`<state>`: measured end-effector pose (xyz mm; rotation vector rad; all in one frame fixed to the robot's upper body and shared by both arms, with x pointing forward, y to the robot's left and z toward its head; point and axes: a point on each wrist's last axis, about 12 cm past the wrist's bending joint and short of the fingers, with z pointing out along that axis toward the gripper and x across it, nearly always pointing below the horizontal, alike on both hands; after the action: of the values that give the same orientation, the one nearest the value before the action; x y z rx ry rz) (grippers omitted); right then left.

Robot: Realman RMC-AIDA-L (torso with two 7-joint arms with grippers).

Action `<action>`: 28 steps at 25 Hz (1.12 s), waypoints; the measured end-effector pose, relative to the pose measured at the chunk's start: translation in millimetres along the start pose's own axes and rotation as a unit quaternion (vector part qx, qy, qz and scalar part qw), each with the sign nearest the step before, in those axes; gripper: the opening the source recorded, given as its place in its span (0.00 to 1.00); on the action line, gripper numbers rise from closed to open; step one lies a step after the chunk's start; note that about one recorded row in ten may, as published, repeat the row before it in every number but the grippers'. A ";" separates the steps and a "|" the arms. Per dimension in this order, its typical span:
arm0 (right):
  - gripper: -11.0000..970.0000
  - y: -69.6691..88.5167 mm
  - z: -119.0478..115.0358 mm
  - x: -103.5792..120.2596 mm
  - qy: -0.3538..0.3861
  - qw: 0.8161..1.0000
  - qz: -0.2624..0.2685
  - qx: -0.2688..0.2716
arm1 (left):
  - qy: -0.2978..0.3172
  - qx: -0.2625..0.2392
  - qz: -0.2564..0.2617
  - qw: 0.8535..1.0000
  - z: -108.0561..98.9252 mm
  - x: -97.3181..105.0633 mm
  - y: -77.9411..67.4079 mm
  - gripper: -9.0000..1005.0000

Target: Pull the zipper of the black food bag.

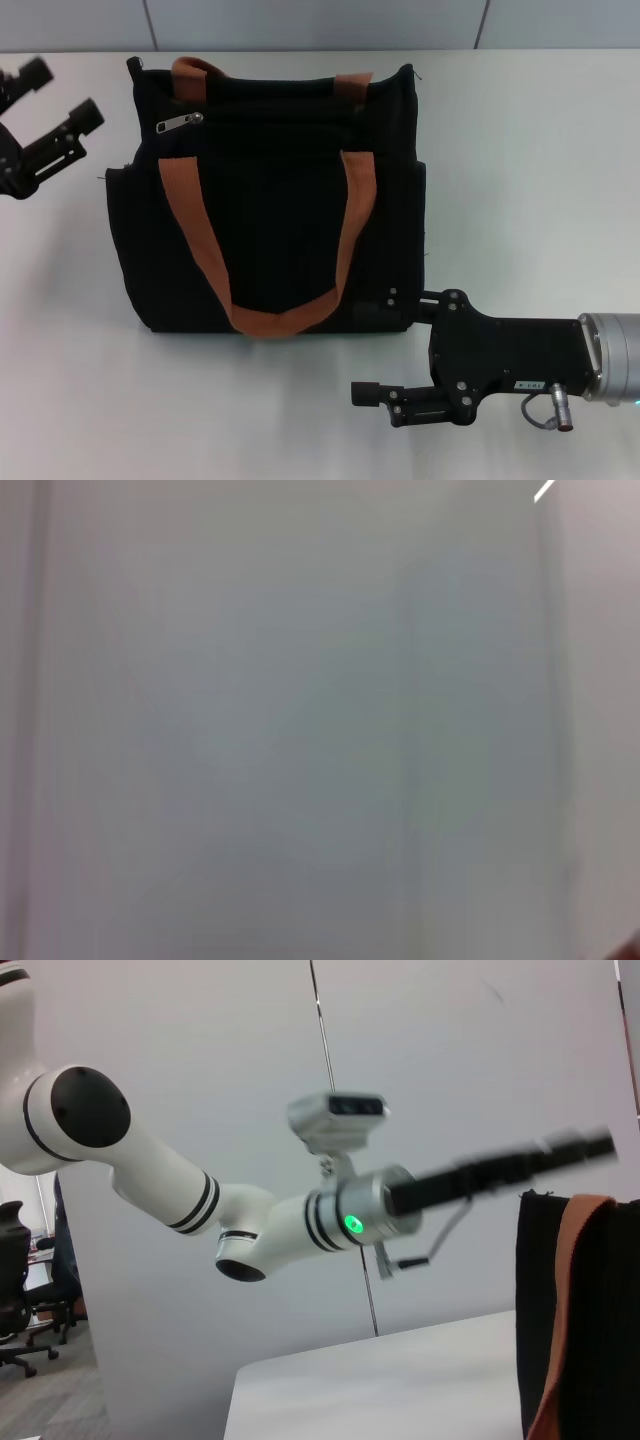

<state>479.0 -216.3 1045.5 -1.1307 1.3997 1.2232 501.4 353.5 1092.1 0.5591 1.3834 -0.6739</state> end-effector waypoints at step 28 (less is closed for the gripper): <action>0.80 -3.8 2.0 -5.6 -0.017 1.000 -0.003 0.007 | 0.075 -0.026 0.054 0.995 32.2 19.0 6.6 0.47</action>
<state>483.8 -214.3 1050.3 -1.0976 1.3762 1.2211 529.6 333.2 1076.6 0.6493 1.4957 -0.5153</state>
